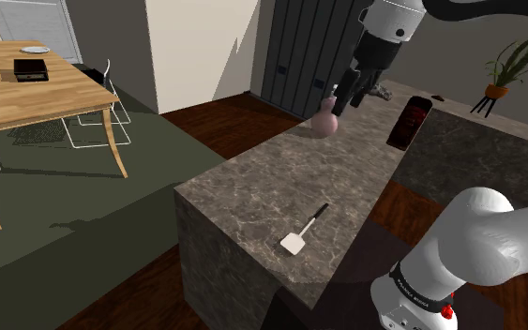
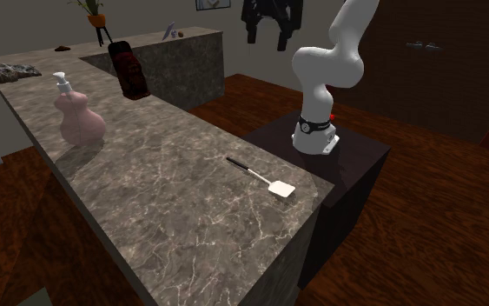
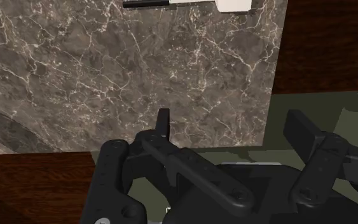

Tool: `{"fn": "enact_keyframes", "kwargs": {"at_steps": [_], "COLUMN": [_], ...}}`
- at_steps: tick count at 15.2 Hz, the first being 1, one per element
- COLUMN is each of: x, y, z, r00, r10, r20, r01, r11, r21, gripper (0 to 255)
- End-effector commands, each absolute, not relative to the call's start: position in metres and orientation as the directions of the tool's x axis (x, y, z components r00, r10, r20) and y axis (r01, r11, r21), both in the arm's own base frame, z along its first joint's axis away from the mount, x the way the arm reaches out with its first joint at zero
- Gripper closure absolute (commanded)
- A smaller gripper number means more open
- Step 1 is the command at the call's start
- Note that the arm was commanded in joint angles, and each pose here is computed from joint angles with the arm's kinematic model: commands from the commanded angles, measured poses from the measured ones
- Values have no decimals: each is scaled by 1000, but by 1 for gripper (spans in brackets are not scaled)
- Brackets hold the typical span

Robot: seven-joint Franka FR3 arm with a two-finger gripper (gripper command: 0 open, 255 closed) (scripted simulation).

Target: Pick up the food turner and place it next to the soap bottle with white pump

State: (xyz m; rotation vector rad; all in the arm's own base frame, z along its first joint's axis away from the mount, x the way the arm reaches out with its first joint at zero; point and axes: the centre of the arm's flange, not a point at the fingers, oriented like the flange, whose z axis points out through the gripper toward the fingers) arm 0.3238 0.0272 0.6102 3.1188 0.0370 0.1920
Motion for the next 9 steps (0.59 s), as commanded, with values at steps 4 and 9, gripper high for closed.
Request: {"fn": "enact_keyframes", "kwargs": {"at_steps": [4, 9], "x": [326, 329], "y": [24, 18], "z": [571, 506], "r00": [984, 919], "r10": [-129, -377], "r20": [119, 111], "r01": [-132, -380], "r11": [-991, -925], "r21": [12, 5], "gripper": [0, 0]}}
